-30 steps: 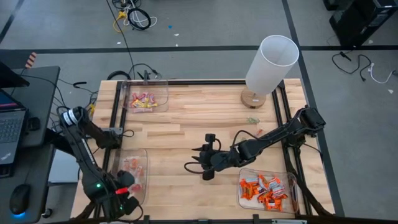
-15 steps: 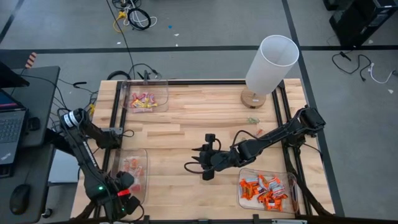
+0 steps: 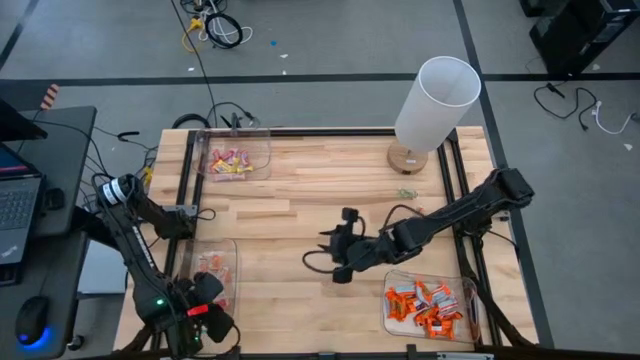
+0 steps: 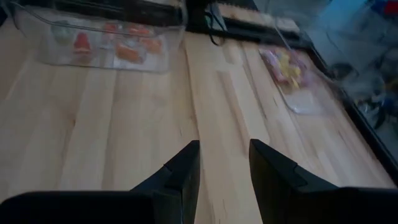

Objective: Sort candy
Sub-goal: Put the green gummy into the bottom left transparent bin

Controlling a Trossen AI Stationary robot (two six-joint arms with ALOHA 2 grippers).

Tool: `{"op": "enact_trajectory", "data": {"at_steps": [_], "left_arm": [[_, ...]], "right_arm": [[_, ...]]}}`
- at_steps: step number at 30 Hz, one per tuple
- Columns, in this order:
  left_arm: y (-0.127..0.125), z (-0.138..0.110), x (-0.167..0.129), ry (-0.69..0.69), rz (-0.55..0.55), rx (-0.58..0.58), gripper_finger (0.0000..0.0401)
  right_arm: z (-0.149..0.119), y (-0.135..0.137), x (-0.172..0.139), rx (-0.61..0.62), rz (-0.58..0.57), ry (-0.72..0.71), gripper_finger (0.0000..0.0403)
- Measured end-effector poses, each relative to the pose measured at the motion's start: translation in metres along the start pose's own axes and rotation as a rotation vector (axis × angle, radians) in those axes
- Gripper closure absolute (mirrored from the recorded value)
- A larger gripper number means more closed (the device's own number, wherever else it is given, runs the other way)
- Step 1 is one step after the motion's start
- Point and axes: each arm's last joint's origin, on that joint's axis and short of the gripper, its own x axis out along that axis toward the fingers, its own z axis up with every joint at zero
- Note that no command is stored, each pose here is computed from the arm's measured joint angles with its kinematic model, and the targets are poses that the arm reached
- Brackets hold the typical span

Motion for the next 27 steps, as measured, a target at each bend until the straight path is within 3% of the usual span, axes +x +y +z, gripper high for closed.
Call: {"op": "enact_trajectory", "data": {"at_steps": [5,10,15,18,27], "left_arm": [[-0.012,0.008,-0.018,-0.230,-0.139,0.101,0.0249],[-0.021,0.014,-0.030,-0.490,-0.243,0.211,0.0249],[-0.023,0.020,-0.033,-0.687,-0.255,0.318,0.0249],[-0.025,0.024,-0.034,-0.778,-0.247,0.357,0.0249],[-0.028,0.035,-0.034,-0.909,-0.179,0.460,0.0249]], "right_arm": [[0.000,-0.026,-0.033,0.112,-0.027,0.098,0.0279],[-0.017,-0.065,-0.059,0.322,-0.143,0.319,0.0279],[-0.041,-0.090,-0.067,0.474,-0.300,0.590,0.0279],[-0.050,-0.095,-0.063,0.533,-0.360,0.678,0.0276],[-0.090,-0.093,-0.038,0.640,-0.315,0.773,0.0273]]}}
